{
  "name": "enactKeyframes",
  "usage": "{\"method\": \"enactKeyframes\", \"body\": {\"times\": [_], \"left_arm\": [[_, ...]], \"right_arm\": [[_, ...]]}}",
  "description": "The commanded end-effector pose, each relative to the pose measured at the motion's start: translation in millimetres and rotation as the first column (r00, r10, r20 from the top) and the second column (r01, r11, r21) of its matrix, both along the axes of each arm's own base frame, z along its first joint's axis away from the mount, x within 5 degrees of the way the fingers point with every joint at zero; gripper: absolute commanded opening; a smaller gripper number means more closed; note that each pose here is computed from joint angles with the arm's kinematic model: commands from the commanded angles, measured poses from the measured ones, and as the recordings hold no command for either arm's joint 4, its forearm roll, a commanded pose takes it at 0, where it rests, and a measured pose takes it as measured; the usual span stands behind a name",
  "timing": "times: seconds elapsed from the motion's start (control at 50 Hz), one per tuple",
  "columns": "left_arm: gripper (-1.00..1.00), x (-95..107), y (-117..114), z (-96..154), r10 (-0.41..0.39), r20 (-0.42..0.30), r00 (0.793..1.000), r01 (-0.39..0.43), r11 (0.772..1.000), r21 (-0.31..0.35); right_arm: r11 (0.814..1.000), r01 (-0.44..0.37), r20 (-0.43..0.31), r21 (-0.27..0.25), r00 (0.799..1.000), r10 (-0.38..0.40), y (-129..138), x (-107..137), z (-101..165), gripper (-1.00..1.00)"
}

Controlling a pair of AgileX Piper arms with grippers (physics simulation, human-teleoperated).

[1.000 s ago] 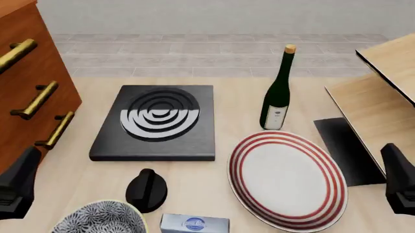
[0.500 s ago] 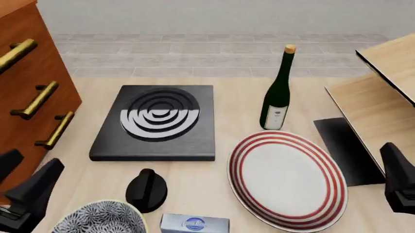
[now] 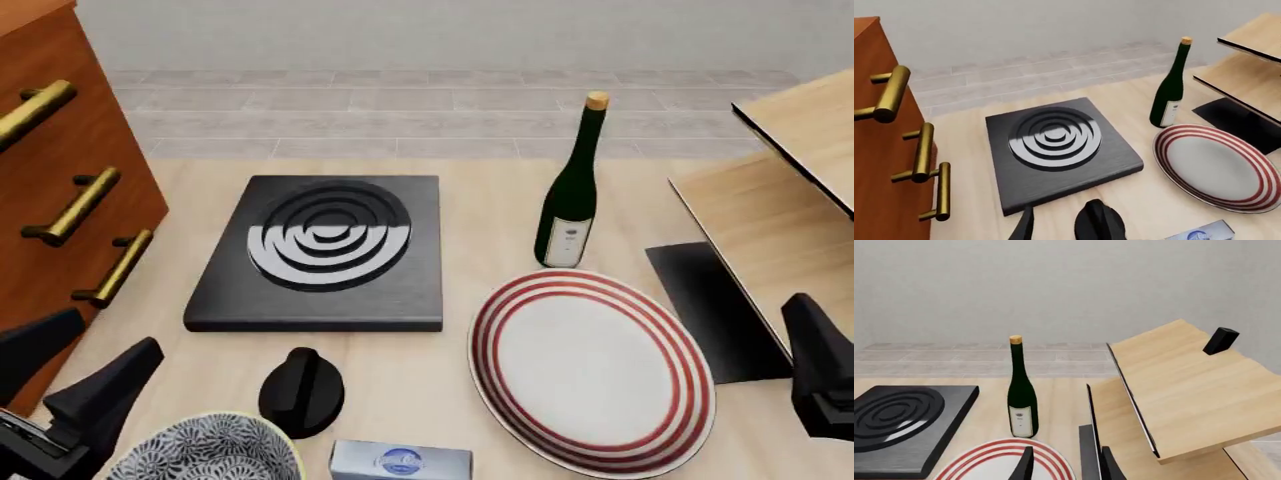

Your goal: Put the bowl on the stove.

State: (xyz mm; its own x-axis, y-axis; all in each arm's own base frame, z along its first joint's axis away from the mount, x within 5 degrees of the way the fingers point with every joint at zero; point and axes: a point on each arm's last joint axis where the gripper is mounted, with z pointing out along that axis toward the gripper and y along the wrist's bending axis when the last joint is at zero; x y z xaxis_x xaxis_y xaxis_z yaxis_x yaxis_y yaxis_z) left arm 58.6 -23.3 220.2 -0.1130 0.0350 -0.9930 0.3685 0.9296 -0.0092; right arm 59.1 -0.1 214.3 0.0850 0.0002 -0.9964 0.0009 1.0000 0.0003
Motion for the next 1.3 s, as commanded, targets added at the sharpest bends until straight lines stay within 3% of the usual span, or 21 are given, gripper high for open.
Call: {"method": "enactKeyframes", "body": {"times": [0.02,0.36,0.46,0.5,0.56,1.3], "left_arm": [[1.0,5,-4,4,-0.025,-0.016,1.0,0.025,0.999,0.035],[1.0,-12,-2,7,-0.132,-0.051,0.99,0.136,0.986,0.093],[1.0,-16,-2,10,-0.174,-0.064,0.983,0.179,0.98,0.089],[1.0,-17,-3,11,-0.182,-0.074,0.981,0.185,0.981,0.05],[1.0,-12,-5,1,-0.172,-0.064,0.983,0.178,0.98,0.094],[1.0,8,-21,-8,-0.212,-0.163,0.964,0.238,0.959,0.157]], "right_arm": [[1.0,0.0,0.0,0.0,1.0,0.0,0,0,0,1.0],[1.0,0.0,0.0,0.0,1.0,0.0,0,0,0,1.0],[1.0,0.0,0.0,0.0,1.0,0.0,0,0,0,1.0],[1.0,0.0,0.0,0.0,1.0,0.0,0,0,0,1.0],[1.0,0.0,0.0,0.0,1.0,0.0,0,0,0,1.0],[1.0,0.0,0.0,0.0,1.0,0.0,0,0,0,1.0]]}}
